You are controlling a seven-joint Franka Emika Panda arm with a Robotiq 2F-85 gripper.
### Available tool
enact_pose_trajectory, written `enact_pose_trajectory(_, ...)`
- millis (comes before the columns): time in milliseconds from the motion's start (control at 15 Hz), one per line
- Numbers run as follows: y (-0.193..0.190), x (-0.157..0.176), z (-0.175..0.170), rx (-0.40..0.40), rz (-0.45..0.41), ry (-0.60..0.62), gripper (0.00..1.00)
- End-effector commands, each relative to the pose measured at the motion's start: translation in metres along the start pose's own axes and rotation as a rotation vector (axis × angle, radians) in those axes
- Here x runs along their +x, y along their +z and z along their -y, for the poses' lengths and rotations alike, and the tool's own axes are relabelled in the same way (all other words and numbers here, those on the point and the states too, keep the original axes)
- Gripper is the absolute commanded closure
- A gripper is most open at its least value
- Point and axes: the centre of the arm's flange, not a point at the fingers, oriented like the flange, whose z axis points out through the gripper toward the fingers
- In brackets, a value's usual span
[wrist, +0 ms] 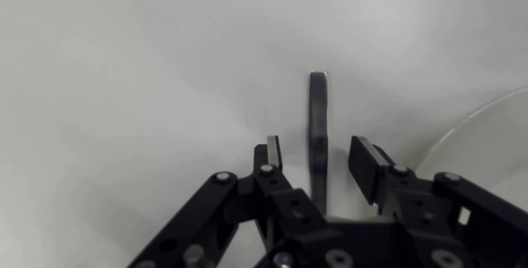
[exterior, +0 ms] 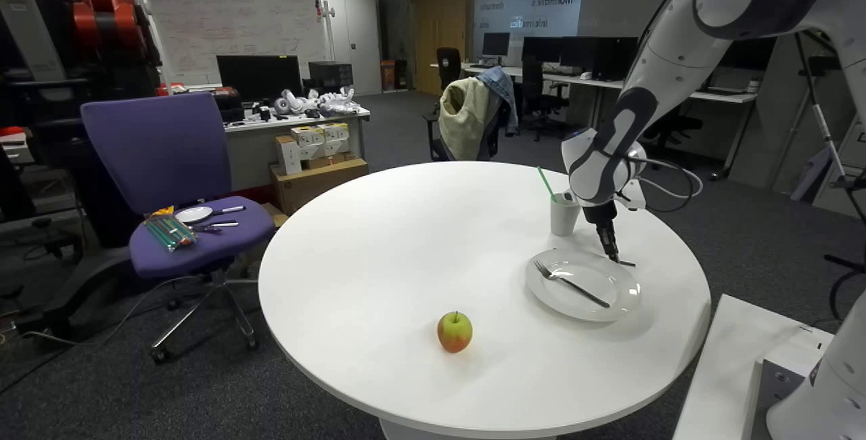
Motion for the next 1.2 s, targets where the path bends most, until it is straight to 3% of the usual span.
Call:
enact_pose_trajectory(0,-0.009,-0.0077,0.0036,0.019,-0.018,0.015,0.49)
enact_pose_trajectory(1133,-0.001,-0.0091,0.0029,0.027,-0.013,0.026,0.51)
